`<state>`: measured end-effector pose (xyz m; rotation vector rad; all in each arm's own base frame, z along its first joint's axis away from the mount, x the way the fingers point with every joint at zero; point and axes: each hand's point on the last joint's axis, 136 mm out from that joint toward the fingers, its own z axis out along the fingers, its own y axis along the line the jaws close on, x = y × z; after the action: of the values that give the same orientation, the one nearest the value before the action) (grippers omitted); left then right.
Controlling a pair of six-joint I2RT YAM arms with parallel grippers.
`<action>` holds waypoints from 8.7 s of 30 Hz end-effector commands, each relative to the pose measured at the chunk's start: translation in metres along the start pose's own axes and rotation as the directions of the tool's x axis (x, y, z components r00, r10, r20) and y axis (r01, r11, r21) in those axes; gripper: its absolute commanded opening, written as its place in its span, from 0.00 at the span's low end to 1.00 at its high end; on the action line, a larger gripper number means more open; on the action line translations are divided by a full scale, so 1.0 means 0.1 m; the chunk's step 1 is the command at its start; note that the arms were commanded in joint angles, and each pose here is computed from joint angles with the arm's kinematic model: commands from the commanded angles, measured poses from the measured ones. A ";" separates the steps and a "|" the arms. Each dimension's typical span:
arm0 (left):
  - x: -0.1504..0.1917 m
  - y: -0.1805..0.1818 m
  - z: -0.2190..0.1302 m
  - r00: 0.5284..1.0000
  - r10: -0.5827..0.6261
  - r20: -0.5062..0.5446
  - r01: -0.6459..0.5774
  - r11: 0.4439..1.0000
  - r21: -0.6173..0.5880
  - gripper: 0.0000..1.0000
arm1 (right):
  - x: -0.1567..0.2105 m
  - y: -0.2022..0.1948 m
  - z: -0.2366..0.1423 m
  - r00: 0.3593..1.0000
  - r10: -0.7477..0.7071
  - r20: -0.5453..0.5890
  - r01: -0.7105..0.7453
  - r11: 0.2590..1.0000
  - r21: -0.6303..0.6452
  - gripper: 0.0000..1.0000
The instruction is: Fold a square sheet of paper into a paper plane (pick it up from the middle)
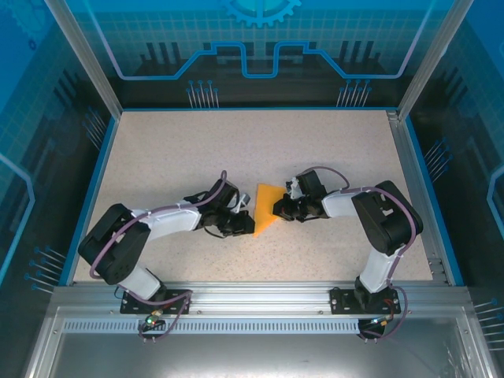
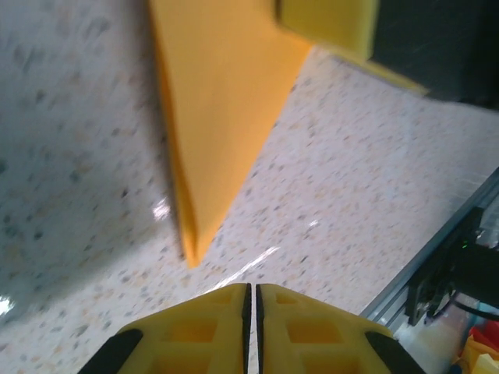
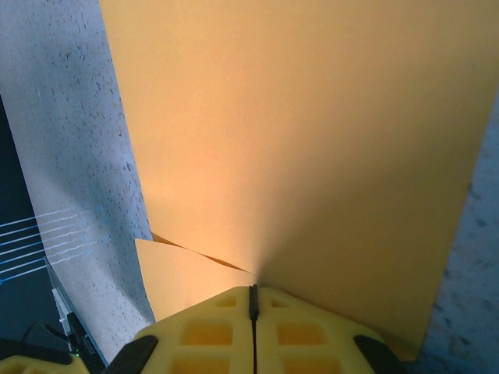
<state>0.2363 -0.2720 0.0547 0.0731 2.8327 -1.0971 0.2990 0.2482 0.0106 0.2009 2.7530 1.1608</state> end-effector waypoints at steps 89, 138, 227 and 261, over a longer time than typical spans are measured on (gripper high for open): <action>-0.01 0.47 0.40 0.995 0.014 -0.101 -0.028 0.990 -0.140 0.02 | -0.24 -0.21 -0.37 0.988 -0.031 0.149 0.024 0.998 0.051 0.09; -0.39 -0.35 -0.02 0.996 -0.068 0.053 0.063 0.994 0.090 0.23 | 0.20 -0.35 0.12 0.999 -0.041 0.003 0.040 0.986 0.163 0.07; -0.59 0.08 0.27 0.995 0.078 0.067 -0.068 0.987 -0.145 0.21 | -0.24 0.10 -0.26 0.996 0.063 0.066 -0.058 0.995 -0.077 0.41; -0.28 -0.03 0.38 0.913 0.374 0.161 -0.211 0.772 -0.600 0.54 | -0.31 0.34 -0.26 0.998 -0.047 -0.038 0.039 0.980 -0.194 0.39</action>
<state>0.2577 -0.3052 0.0295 0.3012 2.6747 -0.2534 0.3260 0.2475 0.0488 0.1209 2.6508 1.3838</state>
